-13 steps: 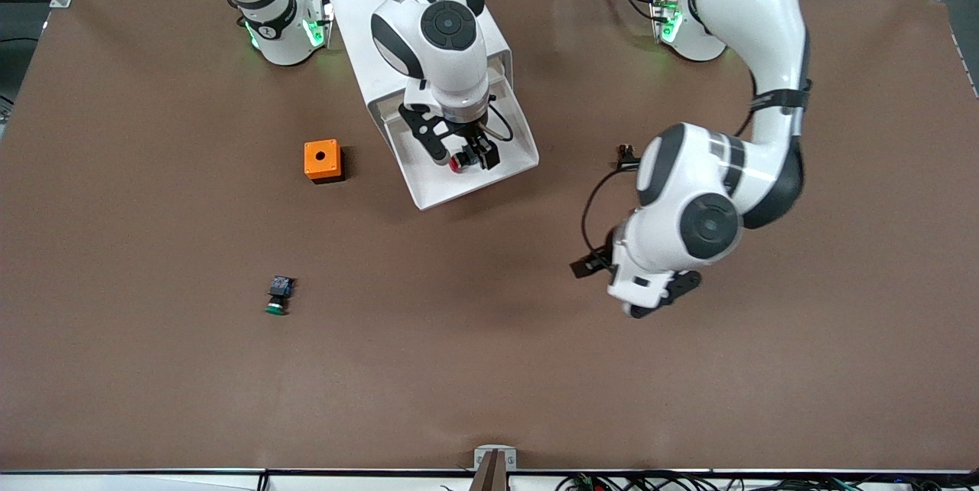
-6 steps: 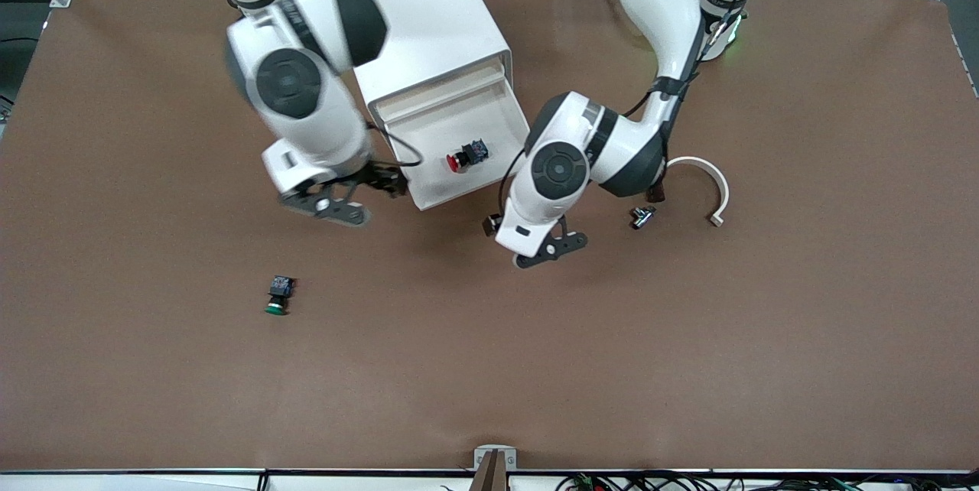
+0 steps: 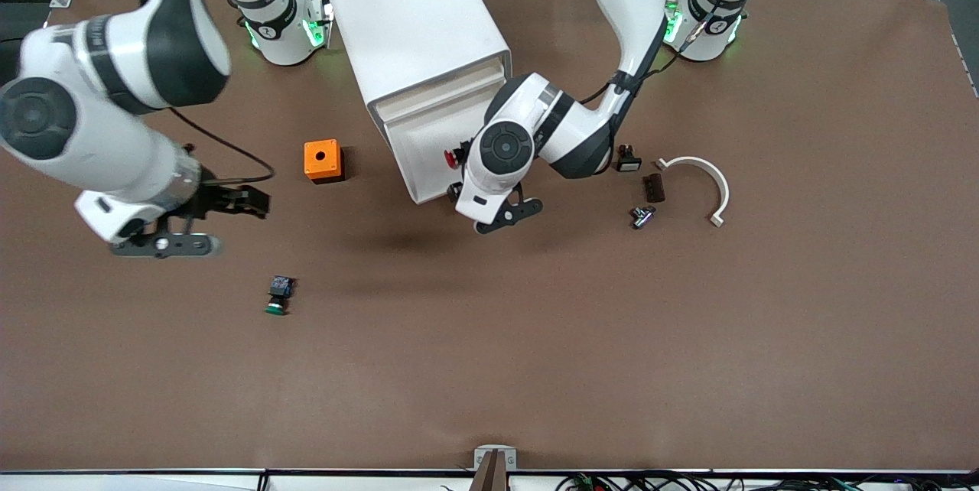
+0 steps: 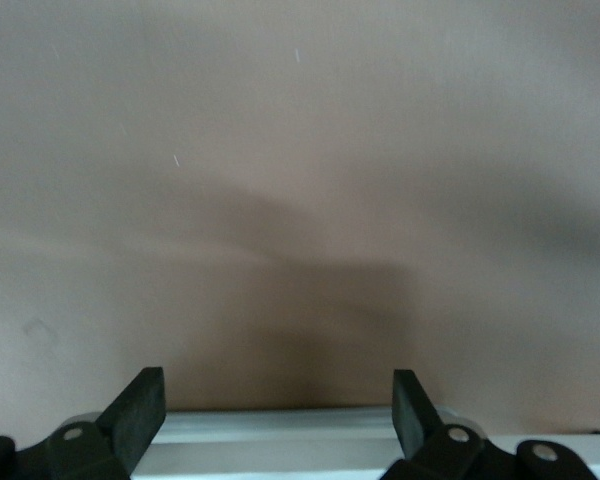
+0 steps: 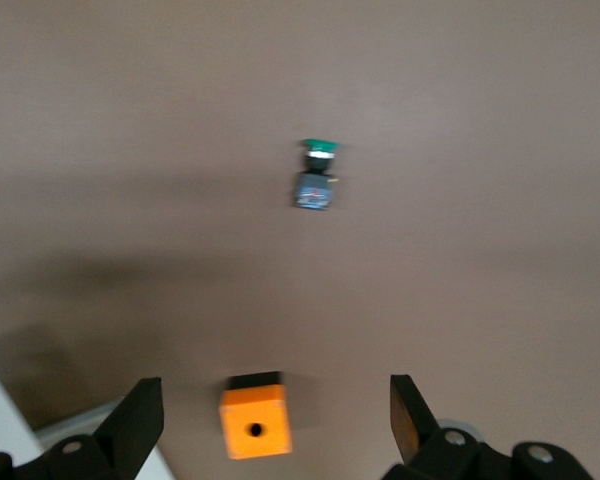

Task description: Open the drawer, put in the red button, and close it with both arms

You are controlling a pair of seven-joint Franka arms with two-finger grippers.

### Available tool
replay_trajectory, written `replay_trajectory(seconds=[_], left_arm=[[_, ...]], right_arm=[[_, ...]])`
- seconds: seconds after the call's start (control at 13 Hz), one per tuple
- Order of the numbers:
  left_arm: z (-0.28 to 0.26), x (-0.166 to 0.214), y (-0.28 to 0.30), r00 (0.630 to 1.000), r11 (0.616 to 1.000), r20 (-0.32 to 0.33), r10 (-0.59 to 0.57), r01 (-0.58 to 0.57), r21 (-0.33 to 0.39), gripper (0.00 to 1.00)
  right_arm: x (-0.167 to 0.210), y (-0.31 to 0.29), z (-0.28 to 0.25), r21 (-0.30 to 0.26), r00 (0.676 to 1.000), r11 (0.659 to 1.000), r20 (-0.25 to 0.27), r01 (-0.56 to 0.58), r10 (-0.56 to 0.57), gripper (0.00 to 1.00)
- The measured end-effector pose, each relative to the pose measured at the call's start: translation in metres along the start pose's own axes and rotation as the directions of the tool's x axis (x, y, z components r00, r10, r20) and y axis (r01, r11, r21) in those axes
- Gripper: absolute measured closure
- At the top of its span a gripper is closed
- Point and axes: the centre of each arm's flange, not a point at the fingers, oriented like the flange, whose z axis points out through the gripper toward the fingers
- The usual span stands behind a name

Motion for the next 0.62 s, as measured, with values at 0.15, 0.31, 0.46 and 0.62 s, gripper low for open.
replay_trajectory(seconds=[0.15,0.31,0.46,0.62], left_arm=[[0.014,-0.025,0.006,0.999,1.0,0.037,-0.015,0.014,0.013,0.0],[0.032,-0.051,0.01,0.996,0.999,0.076,-0.038,0.035,0.038,0.0],[0.045,-0.074,0.013,0.992,0.997,0.106,-0.061,0.055,0.059,0.0],[0.054,-0.09,0.015,0.989,0.995,0.126,-0.077,0.069,0.073,0.0]], right_arm=[[-0.003,0.039,-0.011,0.003,1.0,1.0,-0.006,0.01,-0.01,0.0],[-0.006,0.07,-0.014,0.003,0.999,0.999,-0.002,0.034,-0.034,0.0],[-0.006,0.103,-0.019,0.001,0.999,0.999,-0.01,0.047,-0.047,0.0],[-0.011,0.135,-0.025,0.007,1.0,1.0,0.0,0.022,-0.022,0.0]])
